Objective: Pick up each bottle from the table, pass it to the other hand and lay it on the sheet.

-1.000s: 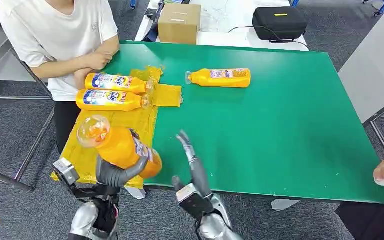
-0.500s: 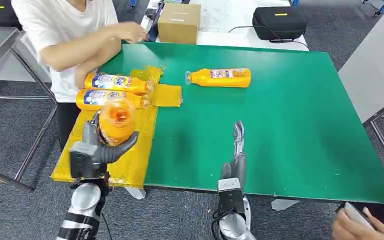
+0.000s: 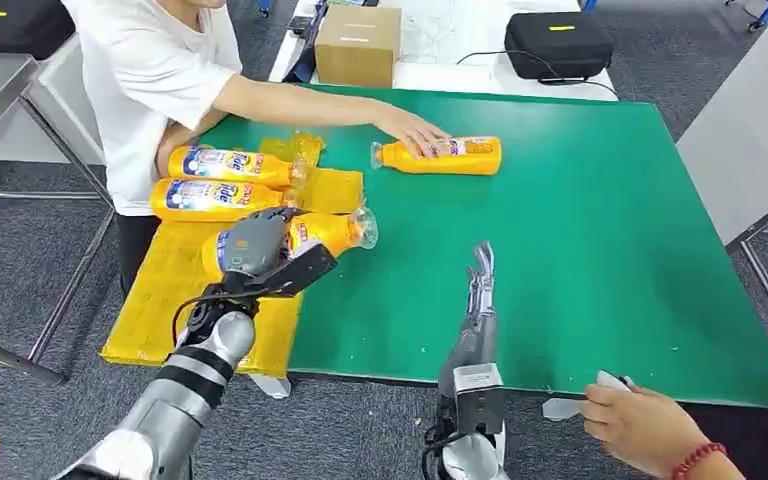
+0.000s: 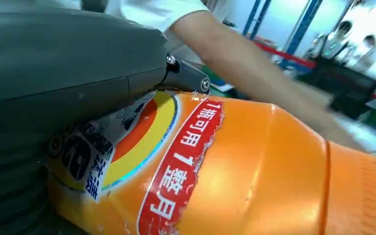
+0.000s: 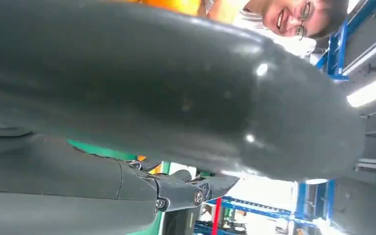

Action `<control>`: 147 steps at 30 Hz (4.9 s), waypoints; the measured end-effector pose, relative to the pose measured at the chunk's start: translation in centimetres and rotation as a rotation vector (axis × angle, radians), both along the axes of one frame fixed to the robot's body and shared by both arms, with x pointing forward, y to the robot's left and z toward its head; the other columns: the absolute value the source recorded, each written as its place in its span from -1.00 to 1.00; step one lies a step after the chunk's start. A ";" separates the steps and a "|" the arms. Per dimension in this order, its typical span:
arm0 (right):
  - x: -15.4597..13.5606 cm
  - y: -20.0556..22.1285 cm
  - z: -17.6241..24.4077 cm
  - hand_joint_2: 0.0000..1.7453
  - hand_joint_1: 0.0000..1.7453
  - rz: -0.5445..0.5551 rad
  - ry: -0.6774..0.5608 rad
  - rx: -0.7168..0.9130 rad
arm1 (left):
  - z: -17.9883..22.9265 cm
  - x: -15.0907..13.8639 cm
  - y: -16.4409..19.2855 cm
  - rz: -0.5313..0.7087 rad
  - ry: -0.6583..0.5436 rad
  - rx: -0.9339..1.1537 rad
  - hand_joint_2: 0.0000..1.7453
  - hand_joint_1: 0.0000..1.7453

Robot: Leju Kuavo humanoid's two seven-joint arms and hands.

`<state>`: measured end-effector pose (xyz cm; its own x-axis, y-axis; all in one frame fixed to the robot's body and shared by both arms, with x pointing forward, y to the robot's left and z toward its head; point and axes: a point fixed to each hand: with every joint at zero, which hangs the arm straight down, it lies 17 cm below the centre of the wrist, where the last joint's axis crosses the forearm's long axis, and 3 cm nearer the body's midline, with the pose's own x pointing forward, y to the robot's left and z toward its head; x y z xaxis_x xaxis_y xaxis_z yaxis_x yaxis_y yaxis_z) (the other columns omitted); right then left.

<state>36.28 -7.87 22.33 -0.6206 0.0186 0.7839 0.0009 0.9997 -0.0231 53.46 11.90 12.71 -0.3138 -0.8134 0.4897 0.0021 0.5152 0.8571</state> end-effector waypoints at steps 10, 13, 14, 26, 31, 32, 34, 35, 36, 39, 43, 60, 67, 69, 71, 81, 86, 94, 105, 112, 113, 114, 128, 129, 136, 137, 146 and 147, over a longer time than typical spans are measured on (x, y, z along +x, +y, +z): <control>0.0 0.8 0.3 -1.00 -1.00 0.039 0.010 0.034 | -5.5 1.7 3.3 0.065 0.161 0.182 1.00 1.00; 0.0 0.8 0.3 -1.00 -1.00 0.047 0.011 0.034 | -7.2 1.6 4.2 0.079 0.224 0.200 1.00 1.00; 0.1 0.8 0.3 -1.00 -1.00 0.047 0.011 0.034 | -7.4 1.6 4.3 0.081 0.231 0.204 1.00 1.00; 0.1 0.7 0.3 -1.00 -1.00 0.050 0.013 0.037 | -9.1 1.4 5.7 0.105 0.291 0.229 1.00 1.00; 0.2 0.7 0.3 -1.00 -1.00 0.056 0.015 0.043 | -10.4 1.1 7.2 0.121 0.311 0.310 1.00 -0.98; 0.2 0.8 0.3 -1.00 -1.00 0.059 0.015 0.044 | -10.5 1.1 7.4 0.121 0.315 0.318 1.00 -1.00; 0.3 0.9 0.3 -1.00 -1.00 0.066 0.015 0.048 | -11.1 0.9 7.4 0.098 0.341 0.332 1.00 -1.00; 0.4 0.9 0.4 -1.00 -1.00 0.069 0.015 0.048 | -11.4 0.8 7.3 0.081 0.365 0.323 1.00 -1.00; 0.4 0.9 0.4 -1.00 -1.00 0.070 0.015 0.048 | -11.8 0.5 7.2 0.067 0.389 0.309 1.00 -1.00; 0.6 0.9 0.5 -1.00 -1.00 0.074 0.014 0.051 | -12.2 0.3 6.9 0.040 0.435 0.268 1.00 -1.00; 0.7 1.1 0.5 -1.00 -1.00 0.082 0.014 0.049 | -12.4 0.0 6.1 -0.012 0.503 0.158 1.00 -1.00; 1.1 1.0 0.4 -1.00 -1.00 0.092 0.023 0.062 | -9.9 -2.6 0.0 -0.312 0.565 -0.199 1.00 -1.00; 1.2 1.0 0.3 -1.00 -1.00 0.091 0.024 0.061 | -9.4 -2.8 -0.6 -0.331 0.553 -0.229 1.00 -1.00; 1.2 1.0 0.3 -1.00 -1.00 0.090 0.024 0.061 | -8.8 -2.9 -0.9 -0.345 0.542 -0.265 1.00 -1.00; 1.3 0.9 0.3 -1.00 -1.00 0.084 0.024 0.059 | -7.4 -2.7 -1.2 -0.358 0.505 -0.328 1.00 -1.00; 1.2 0.6 -0.2 1.00 -1.00 0.014 -0.011 -0.050 | 9.3 -1.5 0.5 -0.294 0.043 -0.926 1.00 -1.00; 2.3 1.9 -3.7 1.00 -1.00 -0.006 -0.077 -0.382 | 15.2 -2.7 4.1 -0.274 -0.144 -1.144 1.00 -1.00; 6.9 -3.4 -12.7 1.00 -1.00 -0.091 0.077 -0.894 | 17.2 -7.0 10.5 -0.019 -0.457 -0.993 1.00 -1.00; 7.7 -8.0 -18.8 1.00 -1.00 -0.127 0.252 -1.080 | 17.4 -10.9 11.9 0.139 -0.609 -0.798 1.00 -1.00; 8.9 -8.4 -20.6 1.00 -1.00 -0.093 0.327 -1.131 | 16.3 -10.8 11.3 0.141 -0.554 -0.848 1.00 -1.00; 9.1 -8.3 -20.8 1.00 -1.00 -0.091 0.336 -1.135 | 16.2 -10.8 11.2 0.140 -0.548 -0.852 1.00 -1.00; 9.3 -8.2 -20.9 1.00 -1.00 -0.088 0.344 -1.136 | 16.1 -10.7 11.1 0.139 -0.543 -0.856 1.00 -1.00; 12.8 -7.4 -21.5 1.00 -1.00 -0.087 0.510 -1.169 | 11.9 -9.4 10.2 0.167 -0.363 -0.901 1.00 -1.00; 12.8 -7.3 -21.5 1.00 -0.88 -0.087 0.510 -1.170 | 11.8 -9.4 10.2 0.167 -0.360 -0.901 1.00 -1.00; 13.6 -7.6 -22.5 1.00 1.00 -0.073 0.594 -1.228 | 9.7 -8.5 9.6 0.166 -0.242 -0.968 1.00 -1.00; 13.9 -7.7 -22.6 1.00 1.00 -0.071 0.607 -1.240 | 9.4 -8.5 9.5 0.163 -0.228 -0.977 1.00 -1.00; 14.4 -8.5 -23.6 1.00 1.00 -0.055 0.679 -1.287 | 8.3 -8.2 9.6 0.162 -0.175 -1.019 1.00 -1.00; 14.4 -8.5 -23.6 1.00 1.00 -0.054 0.681 -1.289 | 8.3 -8.2 9.6 0.163 -0.175 -1.019 1.00 -1.00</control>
<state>50.66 -16.38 -1.32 -0.1194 0.9322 0.3416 -0.3407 0.2847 -0.8960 45.27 21.52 20.97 -0.3700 -0.0797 0.9256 -0.2147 0.9767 -0.0017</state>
